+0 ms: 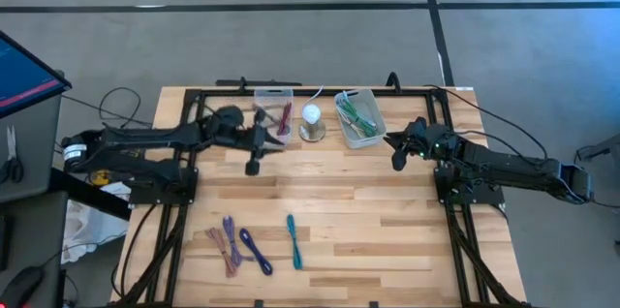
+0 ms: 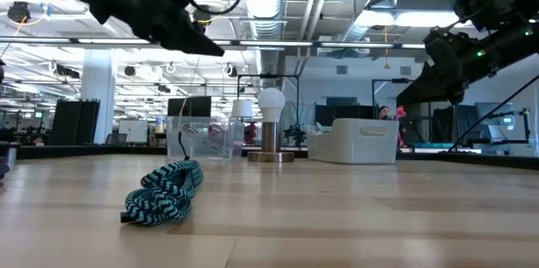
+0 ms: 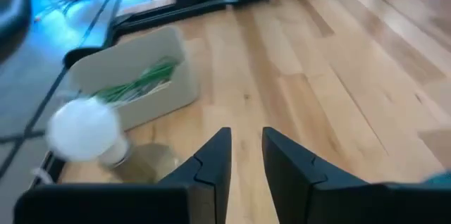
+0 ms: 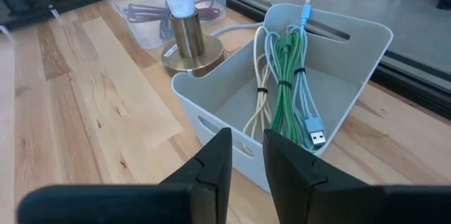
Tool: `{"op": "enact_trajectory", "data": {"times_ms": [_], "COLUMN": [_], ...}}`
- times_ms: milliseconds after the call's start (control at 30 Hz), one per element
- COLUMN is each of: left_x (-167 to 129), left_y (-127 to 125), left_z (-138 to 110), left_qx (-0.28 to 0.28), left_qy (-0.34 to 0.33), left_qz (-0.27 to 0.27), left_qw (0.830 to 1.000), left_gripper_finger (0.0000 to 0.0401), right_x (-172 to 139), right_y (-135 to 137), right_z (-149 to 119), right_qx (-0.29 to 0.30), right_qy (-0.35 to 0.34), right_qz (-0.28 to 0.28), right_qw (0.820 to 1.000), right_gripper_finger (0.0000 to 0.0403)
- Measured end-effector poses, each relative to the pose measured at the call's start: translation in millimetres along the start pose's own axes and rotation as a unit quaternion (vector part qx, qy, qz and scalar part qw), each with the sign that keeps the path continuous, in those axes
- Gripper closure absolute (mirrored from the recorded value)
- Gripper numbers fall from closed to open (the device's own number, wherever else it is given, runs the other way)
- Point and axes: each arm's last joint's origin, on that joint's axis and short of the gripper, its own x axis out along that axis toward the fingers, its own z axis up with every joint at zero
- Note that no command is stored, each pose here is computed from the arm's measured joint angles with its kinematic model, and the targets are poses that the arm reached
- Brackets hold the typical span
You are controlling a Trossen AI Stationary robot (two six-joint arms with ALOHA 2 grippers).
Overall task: Pick & Place USB Port
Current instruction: Put the blue black charger cable into the transparent bin
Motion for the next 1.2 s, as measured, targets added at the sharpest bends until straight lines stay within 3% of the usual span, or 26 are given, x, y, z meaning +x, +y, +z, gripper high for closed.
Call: {"op": "enact_trajectory", "data": {"times_ms": [133,233,400,500,833,1033,1133,1200], "left_x": [10.7,14.4,14.0,12.9,9.1,12.6,21.0,28.7], "left_y": [-24.7,-37.8,-46.3,-43.4,-36.3,-37.2,-40.9,-47.5], "left_z": [5.3,8.4,13.6,21.1,43.0,40.1,32.6,23.9], "left_qx": [0.073,0.145,0.287,0.333,0.293,0.293,0.315,0.353], "left_qy": [0.016,0.040,0.102,0.118,0.110,0.121,0.143,0.168], "left_qz": [-0.017,0.011,0.097,0.128,0.136,0.128,0.100,0.058], "left_qw": [0.997,0.989,0.948,0.927,0.940,0.940,0.933,0.919], "left_gripper_finger": [0.0319,0.0318,0.0317,0.0317,0.0311,0.0251,0.0219,0.0211], "right_x": [0.0,0.0,0.0,0.0,0.0,0.0,0.0,-0.1], "right_y": [0.0,0.0,0.0,0.0,0.0,0.0,0.0,0.2], "right_z": [0.1,0.1,0.1,0.1,0.1,0.2,0.2,0.4], "right_qx": [0.000,0.000,0.004,0.004,0.004,0.012,0.017,0.017], "right_qy": [0.000,0.000,0.000,0.000,-0.001,-0.001,-0.001,-0.001], "right_qz": [0.000,0.000,0.000,0.000,0.000,0.000,0.000,0.001], "right_qw": [1.000,1.000,1.000,1.000,1.000,1.000,1.000,1.000], "right_gripper_finger": [0.0327,0.0327,0.0327,0.0327,0.0327,0.0327,0.0327,0.0327]}}
